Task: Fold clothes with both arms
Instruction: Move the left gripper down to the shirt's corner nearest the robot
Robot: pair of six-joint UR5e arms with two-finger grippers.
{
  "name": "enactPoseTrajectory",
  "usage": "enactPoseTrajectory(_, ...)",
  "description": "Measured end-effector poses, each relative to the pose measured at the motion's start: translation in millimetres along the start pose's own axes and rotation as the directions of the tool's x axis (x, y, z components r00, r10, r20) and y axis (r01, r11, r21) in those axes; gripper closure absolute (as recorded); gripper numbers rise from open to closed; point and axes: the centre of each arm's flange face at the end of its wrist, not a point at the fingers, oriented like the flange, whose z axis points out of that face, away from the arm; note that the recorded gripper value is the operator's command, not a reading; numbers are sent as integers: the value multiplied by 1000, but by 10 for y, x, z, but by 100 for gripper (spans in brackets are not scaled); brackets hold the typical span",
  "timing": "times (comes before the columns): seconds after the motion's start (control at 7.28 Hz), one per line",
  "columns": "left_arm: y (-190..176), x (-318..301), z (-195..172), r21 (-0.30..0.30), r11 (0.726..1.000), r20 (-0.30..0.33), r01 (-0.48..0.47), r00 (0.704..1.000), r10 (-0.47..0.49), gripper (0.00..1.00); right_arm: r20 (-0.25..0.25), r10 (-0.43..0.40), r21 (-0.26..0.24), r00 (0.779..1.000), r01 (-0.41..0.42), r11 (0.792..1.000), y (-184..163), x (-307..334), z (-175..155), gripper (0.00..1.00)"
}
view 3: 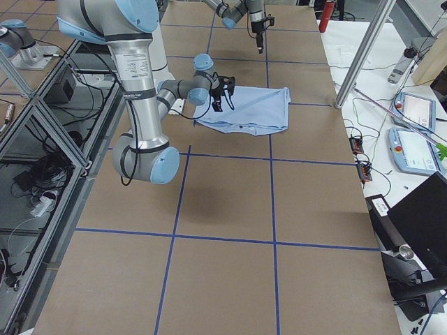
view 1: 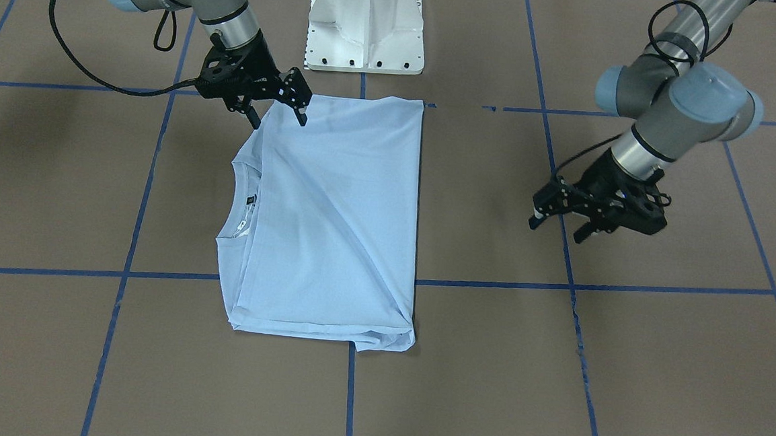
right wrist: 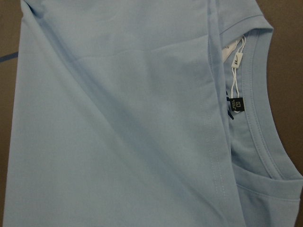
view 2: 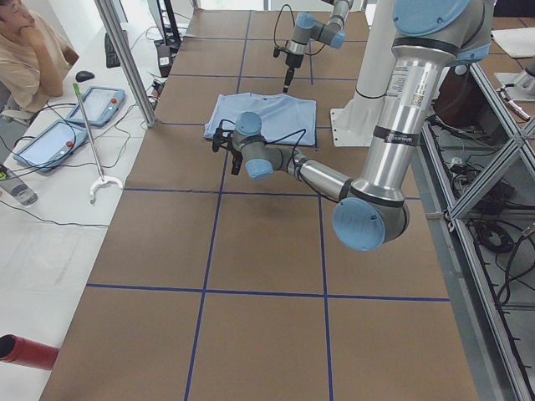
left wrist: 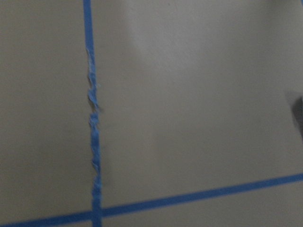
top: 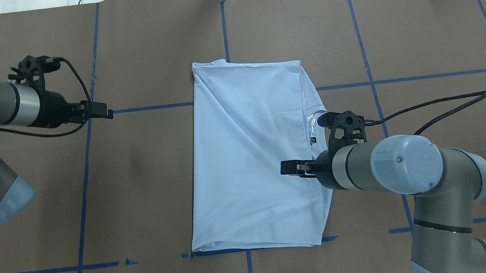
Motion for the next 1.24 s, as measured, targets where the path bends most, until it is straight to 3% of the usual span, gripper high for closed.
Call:
enactPoseTrajectory(0.41, 1386, 815, 277, 41, 981, -62, 188, 981, -185, 1, 52, 28, 8, 998, -28, 1000, 2, 139, -45, 0)
enactPoseTrajectory(0.55, 1786, 1029, 391, 56, 966, -79, 251, 966, -247, 3, 54, 29, 8, 998, -29, 1000, 1, 145, -44, 0)
enactPoseTrajectory(0.69, 2099, 1187, 453, 62, 952, -95, 298, 952, -292, 12, 54, 29, 9, 998, -30, 1000, 1, 147, -42, 0)
enactPoseTrajectory(1.24, 2705, 1434, 637, 45, 938, -93, 344, 936, -338, 18, 53, 29, 9, 998, -29, 1000, 6, 151, -35, 0)
